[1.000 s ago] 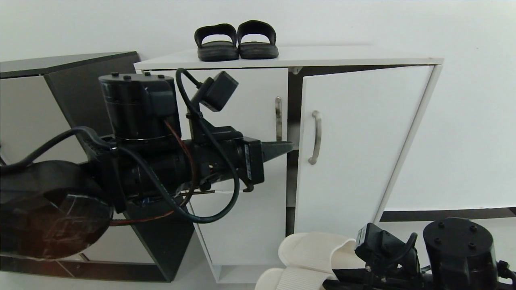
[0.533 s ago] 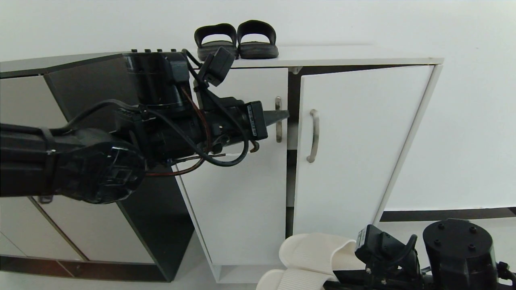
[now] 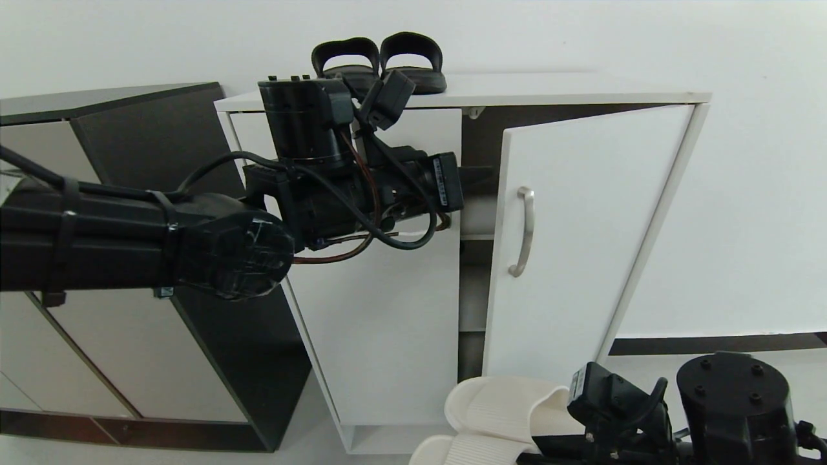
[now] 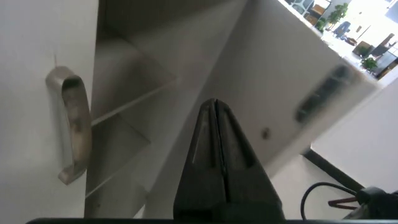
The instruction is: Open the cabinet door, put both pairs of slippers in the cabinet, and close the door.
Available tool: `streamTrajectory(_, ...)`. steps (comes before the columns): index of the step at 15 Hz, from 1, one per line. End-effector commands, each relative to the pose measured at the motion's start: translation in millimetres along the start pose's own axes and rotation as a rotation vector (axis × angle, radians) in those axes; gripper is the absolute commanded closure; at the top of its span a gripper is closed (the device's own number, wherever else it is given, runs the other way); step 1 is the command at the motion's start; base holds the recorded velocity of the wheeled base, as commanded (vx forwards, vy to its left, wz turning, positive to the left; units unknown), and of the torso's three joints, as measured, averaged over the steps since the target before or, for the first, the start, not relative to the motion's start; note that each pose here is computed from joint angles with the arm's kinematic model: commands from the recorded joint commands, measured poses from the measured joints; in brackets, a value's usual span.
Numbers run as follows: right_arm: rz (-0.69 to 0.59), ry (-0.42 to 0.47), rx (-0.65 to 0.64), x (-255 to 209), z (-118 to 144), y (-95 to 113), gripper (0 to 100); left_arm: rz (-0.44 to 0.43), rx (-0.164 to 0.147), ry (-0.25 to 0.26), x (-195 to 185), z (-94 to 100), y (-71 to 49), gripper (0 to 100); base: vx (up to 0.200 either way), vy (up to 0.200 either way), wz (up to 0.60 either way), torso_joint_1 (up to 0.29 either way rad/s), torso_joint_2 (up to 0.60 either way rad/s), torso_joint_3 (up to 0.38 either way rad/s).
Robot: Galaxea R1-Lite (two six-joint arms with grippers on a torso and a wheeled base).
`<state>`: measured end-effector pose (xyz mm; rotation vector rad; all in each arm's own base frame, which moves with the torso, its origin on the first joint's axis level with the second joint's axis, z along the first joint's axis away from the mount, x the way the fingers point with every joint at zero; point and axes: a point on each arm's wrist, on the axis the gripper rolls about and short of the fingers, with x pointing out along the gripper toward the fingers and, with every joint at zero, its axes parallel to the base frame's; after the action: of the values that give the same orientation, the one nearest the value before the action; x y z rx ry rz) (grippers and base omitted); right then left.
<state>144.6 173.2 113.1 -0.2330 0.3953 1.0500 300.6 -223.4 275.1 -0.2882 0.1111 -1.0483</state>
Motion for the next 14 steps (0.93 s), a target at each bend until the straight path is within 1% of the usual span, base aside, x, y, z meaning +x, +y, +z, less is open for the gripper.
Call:
streamTrajectory(1, 0.003, 0.000, -0.002, 0.7, 0.3, 0.5, 100, -0.006, -0.001, 0.004, 9.8, -4.0, 2.8, 100, 0.000, 0.000, 0.00, 0.000, 0.00, 0.000)
streamTrajectory(3, 0.015, 0.002, -0.006, 1.1, 0.1, 3.6, 100, -0.012, 0.001, 0.000, 13.4, -3.5, 2.3, 100, 0.000, 0.000, 0.00, 0.000, 0.00, 0.000)
streamTrajectory(5, 0.031, 0.005, -0.012, 1.0, -0.7, 7.6, 100, -0.018, -0.003, 0.009, 16.3, -7.0, -0.6, 100, 0.000, 0.000, 0.00, 0.000, 0.00, 0.000)
streamTrajectory(6, 0.051, 0.018, -0.019, 0.6, -4.1, 12.8, 100, -0.027, -0.002, 0.011, 18.6, -8.7, -3.8, 100, 0.000, 0.000, 0.00, 0.000, 0.00, 0.000)
streamTrajectory(8, 0.059, 0.027, -0.021, 0.6, -6.1, 14.6, 100, -0.031, 0.002, 0.008, 20.0, -9.8, -4.2, 100, 0.000, 0.000, 0.00, 0.000, 0.00, 0.000)
streamTrajectory(10, 0.081, 0.039, -0.026, -0.4, -9.4, 19.4, 100, -0.031, -0.003, 0.018, 22.6, -13.6, -3.2, 100, 0.000, 0.000, 0.00, 0.000, 0.00, 0.000)
streamTrajectory(11, 0.113, 0.054, -0.035, -2.2, -14.0, 25.7, 100, -0.031, -0.005, 0.024, 23.9, -16.3, -3.1, 100, -0.200, 0.000, 0.00, 0.002, 0.00, 0.007)
streamTrajectory(13, 0.186, 0.082, -0.046, -9.4, -24.5, 34.3, 100, -0.060, -0.008, 0.039, 26.9, -21.8, -18.2, 100, -0.200, 0.000, 0.00, 0.002, 0.00, 0.002)
streamTrajectory(14, 0.221, 0.073, -0.052, -15.2, -26.4, 37.7, 100, -0.078, -0.004, 0.042, 27.4, -23.7, -30.4, 100, -0.200, 0.000, 0.00, -0.002, 0.00, 0.002)
